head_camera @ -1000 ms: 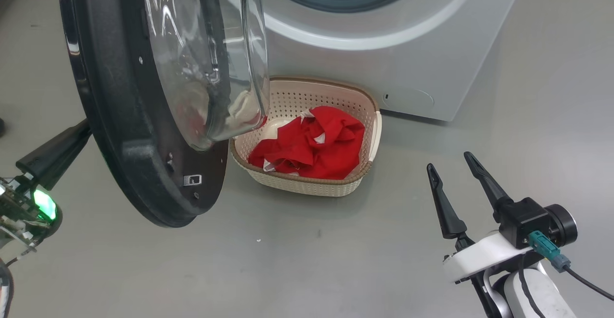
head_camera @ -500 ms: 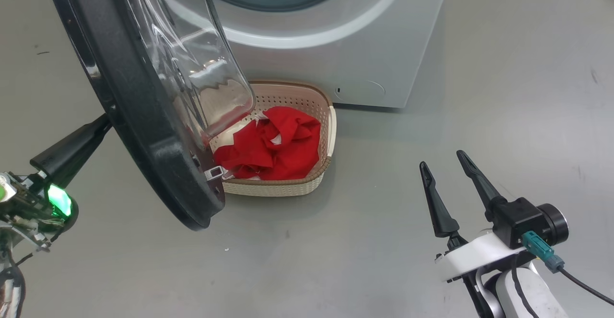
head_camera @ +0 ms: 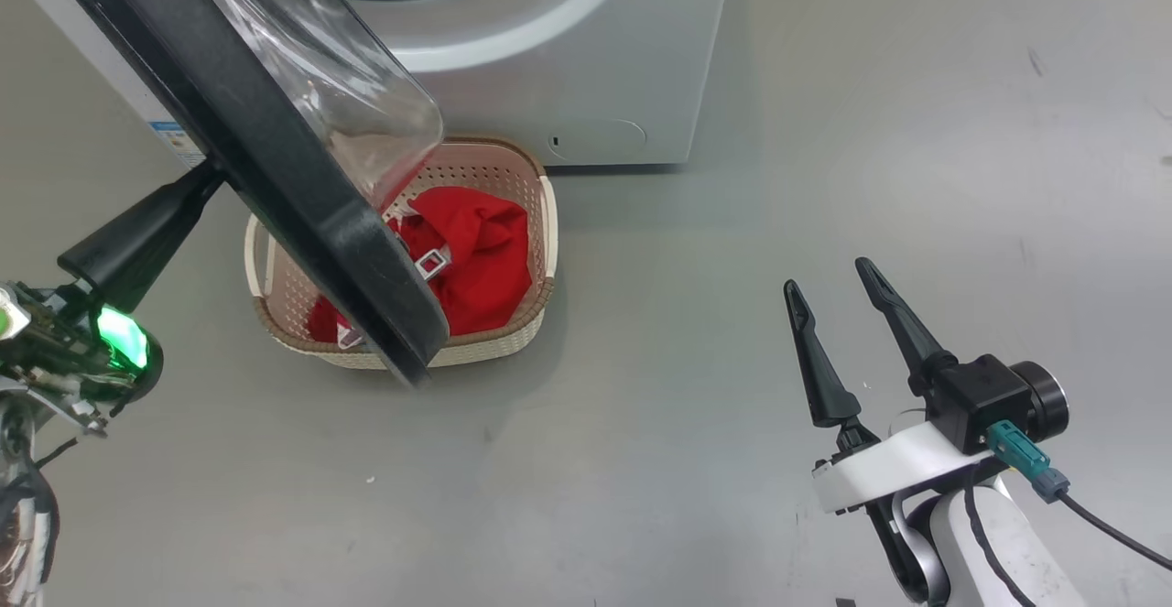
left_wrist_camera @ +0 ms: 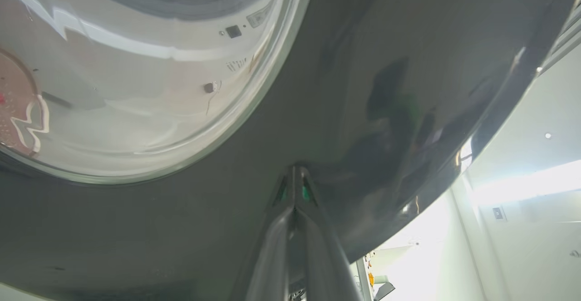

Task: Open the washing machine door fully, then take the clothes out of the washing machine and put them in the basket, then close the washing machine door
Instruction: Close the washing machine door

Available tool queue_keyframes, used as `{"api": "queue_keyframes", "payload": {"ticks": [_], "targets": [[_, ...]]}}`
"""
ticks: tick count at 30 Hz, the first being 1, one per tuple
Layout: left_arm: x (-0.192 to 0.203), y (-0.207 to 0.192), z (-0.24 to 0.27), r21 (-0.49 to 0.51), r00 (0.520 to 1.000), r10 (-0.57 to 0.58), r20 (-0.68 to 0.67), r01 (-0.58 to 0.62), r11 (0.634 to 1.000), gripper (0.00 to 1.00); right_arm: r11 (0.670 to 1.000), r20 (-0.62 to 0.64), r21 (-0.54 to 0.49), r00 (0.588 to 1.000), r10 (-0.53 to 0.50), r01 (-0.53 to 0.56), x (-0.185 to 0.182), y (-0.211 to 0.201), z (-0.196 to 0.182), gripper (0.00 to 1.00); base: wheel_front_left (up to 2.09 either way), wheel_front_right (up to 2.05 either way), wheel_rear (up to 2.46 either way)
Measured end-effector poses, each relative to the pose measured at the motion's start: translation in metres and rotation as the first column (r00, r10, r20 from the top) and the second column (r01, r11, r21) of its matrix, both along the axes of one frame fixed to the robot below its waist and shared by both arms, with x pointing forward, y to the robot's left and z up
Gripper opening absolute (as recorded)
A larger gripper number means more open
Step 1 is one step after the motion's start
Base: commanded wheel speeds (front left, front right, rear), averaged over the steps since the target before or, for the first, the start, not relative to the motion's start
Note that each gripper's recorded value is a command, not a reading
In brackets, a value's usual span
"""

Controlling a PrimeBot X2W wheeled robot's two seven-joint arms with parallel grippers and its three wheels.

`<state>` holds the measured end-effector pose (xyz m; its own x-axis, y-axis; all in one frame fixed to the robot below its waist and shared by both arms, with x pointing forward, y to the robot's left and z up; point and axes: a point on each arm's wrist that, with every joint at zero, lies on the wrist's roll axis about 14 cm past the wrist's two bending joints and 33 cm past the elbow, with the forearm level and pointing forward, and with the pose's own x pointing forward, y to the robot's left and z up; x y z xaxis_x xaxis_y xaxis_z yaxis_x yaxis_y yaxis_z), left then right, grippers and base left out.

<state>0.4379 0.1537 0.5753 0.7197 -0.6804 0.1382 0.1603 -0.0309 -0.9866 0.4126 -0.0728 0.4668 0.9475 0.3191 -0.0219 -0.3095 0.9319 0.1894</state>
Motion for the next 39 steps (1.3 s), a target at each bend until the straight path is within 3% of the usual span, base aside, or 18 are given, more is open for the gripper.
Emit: {"api": "queue_keyframes", "payload": {"ticks": [21,39], "targets": [[0.069,-0.072,-0.010,-0.052,0.988,-0.156,0.009,0.156,0.986,0.00,0.988,-0.071,-0.023,0.985,-0.155,0.154,0.007,-0.051,-0.027,1.00,0.00,0.00,0.00],[0.129,-0.094,-0.034,-0.057,0.995,-0.090,-0.043,0.087,0.995,0.00,0.970,-0.131,-0.055,0.961,-0.244,0.239,0.002,-0.082,-0.047,1.00,0.00,0.00,0.00]]}}
